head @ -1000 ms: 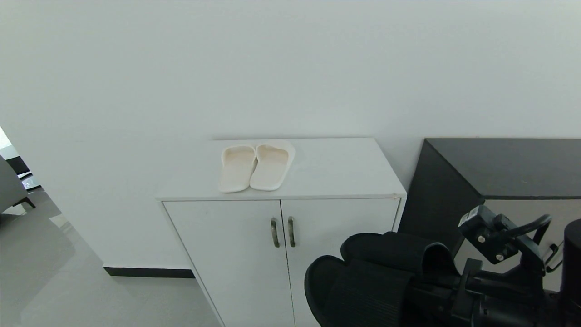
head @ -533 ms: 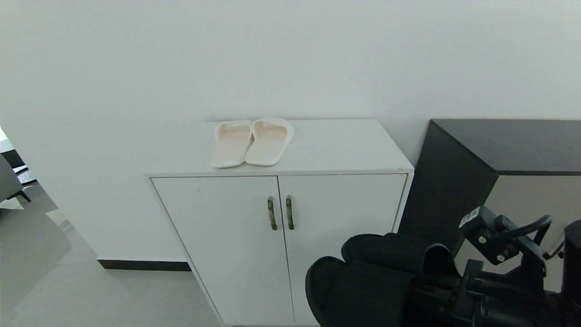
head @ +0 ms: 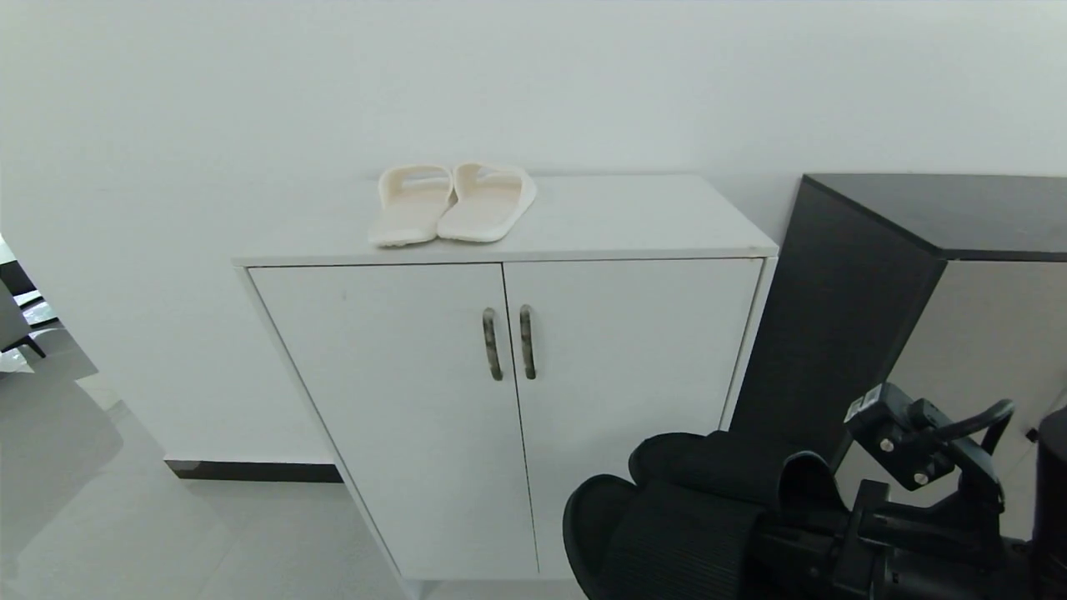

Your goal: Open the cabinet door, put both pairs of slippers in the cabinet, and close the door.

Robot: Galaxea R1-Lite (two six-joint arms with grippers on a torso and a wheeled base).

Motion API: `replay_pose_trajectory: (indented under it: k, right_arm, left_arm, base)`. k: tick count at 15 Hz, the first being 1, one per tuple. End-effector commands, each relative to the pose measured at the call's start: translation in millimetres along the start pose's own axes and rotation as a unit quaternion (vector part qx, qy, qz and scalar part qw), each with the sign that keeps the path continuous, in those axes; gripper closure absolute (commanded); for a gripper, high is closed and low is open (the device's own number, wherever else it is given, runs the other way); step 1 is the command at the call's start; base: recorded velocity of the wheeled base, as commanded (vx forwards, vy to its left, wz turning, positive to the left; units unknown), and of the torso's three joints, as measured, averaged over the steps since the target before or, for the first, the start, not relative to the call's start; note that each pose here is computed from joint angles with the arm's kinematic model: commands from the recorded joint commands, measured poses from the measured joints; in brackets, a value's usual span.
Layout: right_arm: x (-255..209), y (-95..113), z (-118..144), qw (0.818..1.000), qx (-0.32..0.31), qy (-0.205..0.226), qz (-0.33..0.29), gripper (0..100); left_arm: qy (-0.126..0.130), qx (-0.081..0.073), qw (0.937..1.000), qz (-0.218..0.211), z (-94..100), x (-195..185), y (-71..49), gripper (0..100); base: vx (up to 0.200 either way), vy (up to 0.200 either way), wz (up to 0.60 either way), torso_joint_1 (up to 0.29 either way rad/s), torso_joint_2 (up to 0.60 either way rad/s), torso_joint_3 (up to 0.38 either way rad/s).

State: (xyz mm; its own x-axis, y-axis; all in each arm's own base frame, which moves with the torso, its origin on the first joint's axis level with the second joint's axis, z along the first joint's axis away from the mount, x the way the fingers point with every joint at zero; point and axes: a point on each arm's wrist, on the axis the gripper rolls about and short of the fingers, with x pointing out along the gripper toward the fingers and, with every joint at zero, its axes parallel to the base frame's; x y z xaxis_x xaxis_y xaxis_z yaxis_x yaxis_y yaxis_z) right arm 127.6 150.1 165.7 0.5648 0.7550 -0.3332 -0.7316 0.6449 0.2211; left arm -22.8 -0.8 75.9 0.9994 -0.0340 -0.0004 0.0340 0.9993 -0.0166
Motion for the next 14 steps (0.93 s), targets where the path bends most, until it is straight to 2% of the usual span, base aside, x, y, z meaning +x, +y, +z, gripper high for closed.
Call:
replay_pose_trajectory:
  k: [1,11,14]
  right_arm:
    - [0.4,0.0,-0.3,1.0,0.0,0.001,0.0,100]
    - [0.9,-0.3,-1.5,1.0,0.0,0.004,-0.001,100]
    - [1.6,-0.5,-1.9,1.0,0.0,0.005,-0.001,100]
  left_arm:
    - [0.0,0.0,1.0,0.0,0.0,0.0,0.0,0]
    - [0.001,0.0,1.0,0.0,-0.6,0.1,0.0,0]
    - [0.001,0.001,1.0,0.0,-0.4,0.1,0.0,0]
  base:
    - [0.0,0.0,0.0,-0.193,0.48,0.295]
    - [0.0,0.0,0.0,-0.154,0.46,0.303]
    - [0.0,0.0,0.0,-0.053,0.19,0.131]
